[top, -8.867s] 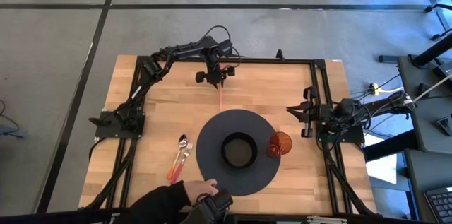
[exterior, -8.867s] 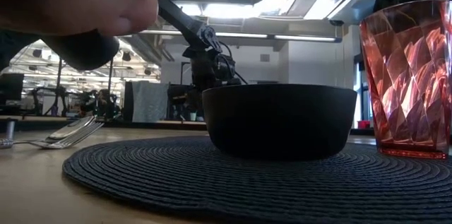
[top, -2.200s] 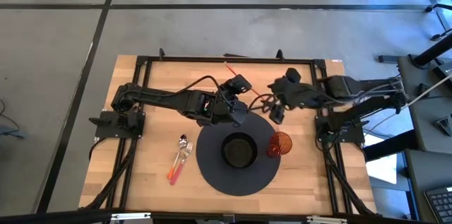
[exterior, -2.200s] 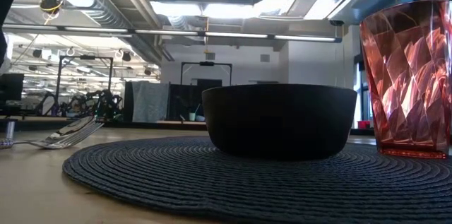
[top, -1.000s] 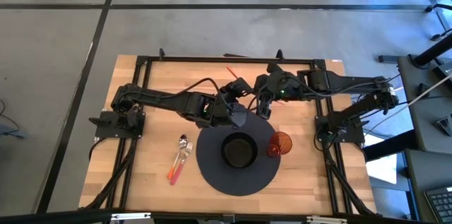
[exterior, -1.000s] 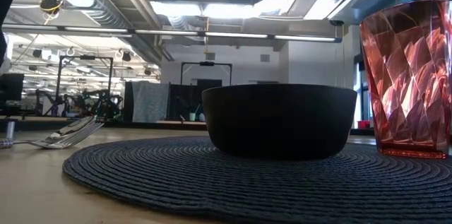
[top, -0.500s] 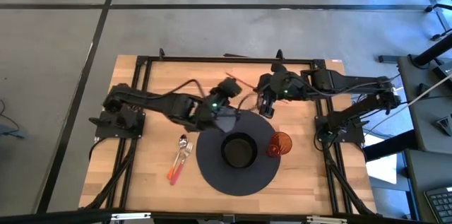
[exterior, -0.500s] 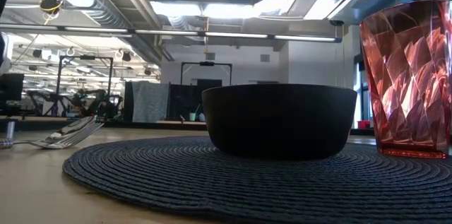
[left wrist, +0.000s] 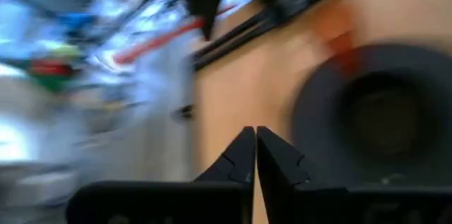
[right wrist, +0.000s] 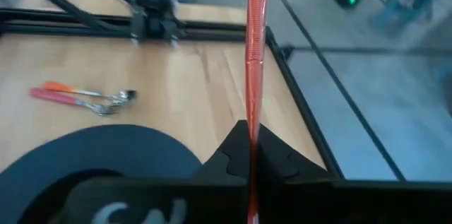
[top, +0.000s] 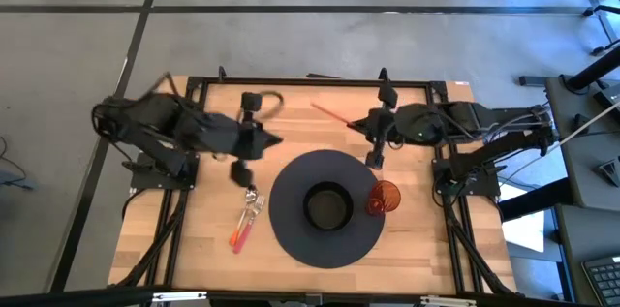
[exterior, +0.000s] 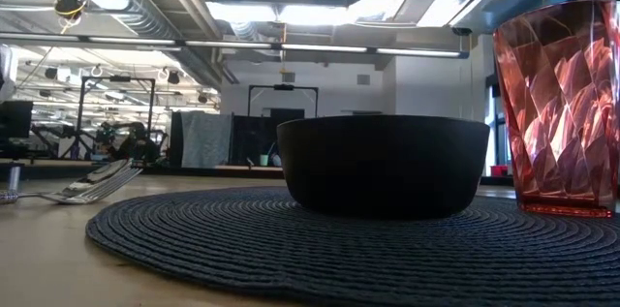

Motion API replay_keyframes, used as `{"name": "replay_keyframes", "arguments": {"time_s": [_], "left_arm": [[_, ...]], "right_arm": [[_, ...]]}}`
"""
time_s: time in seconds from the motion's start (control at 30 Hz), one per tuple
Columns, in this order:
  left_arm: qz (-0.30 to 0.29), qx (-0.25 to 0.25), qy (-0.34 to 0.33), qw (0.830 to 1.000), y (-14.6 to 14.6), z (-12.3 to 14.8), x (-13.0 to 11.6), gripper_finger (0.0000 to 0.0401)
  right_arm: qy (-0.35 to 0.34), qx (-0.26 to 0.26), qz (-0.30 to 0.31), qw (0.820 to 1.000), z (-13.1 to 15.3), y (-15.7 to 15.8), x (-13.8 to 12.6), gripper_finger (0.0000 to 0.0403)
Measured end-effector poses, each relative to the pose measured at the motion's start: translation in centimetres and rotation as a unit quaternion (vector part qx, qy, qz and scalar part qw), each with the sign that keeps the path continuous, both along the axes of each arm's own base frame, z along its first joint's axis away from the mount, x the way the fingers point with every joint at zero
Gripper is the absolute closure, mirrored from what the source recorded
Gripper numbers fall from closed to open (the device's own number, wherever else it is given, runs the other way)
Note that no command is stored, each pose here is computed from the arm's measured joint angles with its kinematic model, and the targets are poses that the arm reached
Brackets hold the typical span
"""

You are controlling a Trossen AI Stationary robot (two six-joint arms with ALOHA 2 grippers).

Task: Pick & Place Utensil
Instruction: Put the red straw into the orange cup on the mat

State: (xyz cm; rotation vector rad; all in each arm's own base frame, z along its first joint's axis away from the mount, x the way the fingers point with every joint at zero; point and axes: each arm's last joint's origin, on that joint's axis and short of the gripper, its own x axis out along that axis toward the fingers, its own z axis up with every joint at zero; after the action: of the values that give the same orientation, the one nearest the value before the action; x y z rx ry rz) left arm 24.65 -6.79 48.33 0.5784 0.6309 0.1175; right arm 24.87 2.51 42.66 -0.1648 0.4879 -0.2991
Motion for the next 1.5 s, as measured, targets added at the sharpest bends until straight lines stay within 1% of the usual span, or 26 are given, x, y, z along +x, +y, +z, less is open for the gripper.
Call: {"name": "replay_keyframes", "arguments": {"time_s": [0.03, 0.1, 0.13, 0.17, 0.23, 0.33, 0.43, 0.5, 0.6, 0.7, 0.73, 0.8, 0.9, 0.97, 1.03, 1.1, 1.23, 1.27, 1.33, 1.37, 1.43, 1.5], "left_arm": [[-0.022, -0.045, -0.001, 0.999, 0.1, 0.1, -0.6, 0.0397], [-0.063, -0.114, -0.004, 0.991, 0.1, -0.1, -1.3, 0.0399], [-0.079, -0.136, -0.014, 0.987, 0.0, -0.1, -1.4, 0.0398], [-0.086, -0.143, -0.026, 0.986, 0.0, -0.2, -1.7, 0.0398], [-0.083, -0.14, -0.044, 0.986, 0.1, -0.5, -2.9, 0.0399], [-0.071, -0.145, -0.105, 0.981, 0.9, -0.8, -5.2, 0.04], [-0.082, -0.164, -0.158, 0.97, 1.4, -2.8, -6.7, 0.0399], [-0.086, -0.175, -0.198, 0.961, 1.7, -5.2, -7.5, 0.0399], [-0.085, -0.193, -0.244, 0.947, 1.9, -10.1, -8.2, 0.04], [-0.092, -0.207, -0.293, 0.929, 1.9, -14.9, -8.2, 0.0399], [-0.096, -0.204, -0.315, 0.922, 2.0, -16.0, -8.4, 0.0399], [-0.107, -0.195, -0.365, 0.904, 2.1, -17.5, -8.7, 0.04], [-0.102, -0.174, -0.381, 0.902, 2.3, -20.1, -9.0, 0.0399], [-0.076, -0.163, -0.395, 0.901, 2.8, -20.9, -9.3, 0.0399], [-0.069, -0.166, -0.422, 0.889, 3.1, -20.6, -9.8, 0.0399], [-0.087, -0.166, -0.427, 0.885, 3.2, -20.5, -10.2, 0.04], [-0.103, -0.16, -0.421, 0.887, 3.3, -21.7, -10.8, 0.0399], [-0.1, -0.166, -0.422, 0.886, 3.3, -22.0, -10.9, 0.0399], [-0.08, -0.189, -0.434, 0.877, 3.6, -22.1, -11.1, 0.0399], [-0.067, -0.201, -0.438, 0.874, 3.7, -22.3, -11.3, 0.0399], [-0.061, -0.22, -0.443, 0.867, 3.8, -22.6, -11.6, 0.0399], [-0.064, -0.228, -0.436, 0.868, 3.9, -23.2, -11.9, 0.0398]], "right_arm": [[-0.003, -0.005, 0.01, 1.0, 0.1, 0.3, 0.0, 0.0402], [-0.02, -0.014, 0.029, 0.999, 0.1, 1.1, 0.3, 0.0402], [-0.032, -0.023, 0.04, 0.998, -0.1, 1.4, 0.4, 0.0402], [-0.042, -0.031, 0.049, 0.997, -0.4, 1.6, 0.4, 0.0402], [-0.059, -0.039, 0.063, 0.996, -1.1, 1.9, 0.1, 0.0402], [-0.1, -0.034, 0.086, 0.991, -2.1, 1.8, -1.2, 0.0402], [-0.135, -0.023, 0.111, 0.984, -3.8, 1.6, -2.6, 0.0403], [-0.157, -0.014, 0.133, 0.978, -5.2, 1.6, -3.4, 0.0403], [-0.203, 0.002, 0.182, 0.962, -6.9, 1.7, -4.6, 0.0403], [-0.232, 0.008, 0.198, 0.952, -8.3, 1.9, -5.4, 0.0403], [-0.233, 0.009, 0.203, 0.951, -8.6, 2.0, -5.7, 0.0403], [-0.238, 0.011, 0.212, 0.948, -8.7, 2.3, -6.3, 0.0403], [-0.246, 0.007, 0.237, 0.94, -8.7, 3.1, -6.9, 0.0403], [-0.24, -0.003, 0.253, 0.937, -9.0, 3.7, -7.0, 0.0403], [-0.239, -0.014, 0.251, 0.938, -9.1, 4.2, -7.3, 0.0403], [-0.264, -0.02, 0.249, 0.932, -8.9, 4.7, -7.8, 0.0403], [-0.298, -0.004, 0.249, 0.921, -8.8, 5.3, -8.7, 0.0403], [-0.299, 0.001, 0.248, 0.922, -8.9, 5.5, -8.8, 0.0403], [-0.301, 0.006, 0.246, 0.921, -9.4, 5.9, -8.8, 0.0403], [-0.309, 0.01, 0.25, 0.917, -9.6, 6.2, -8.8, 0.0403], [-0.324, 0.004, 0.262, 0.909, -10.4, 6.7, -8.9, 0.0403], [-0.34, -0.005, 0.275, 0.899, -11.4, 7.2, -9.0, 0.0403]]}}
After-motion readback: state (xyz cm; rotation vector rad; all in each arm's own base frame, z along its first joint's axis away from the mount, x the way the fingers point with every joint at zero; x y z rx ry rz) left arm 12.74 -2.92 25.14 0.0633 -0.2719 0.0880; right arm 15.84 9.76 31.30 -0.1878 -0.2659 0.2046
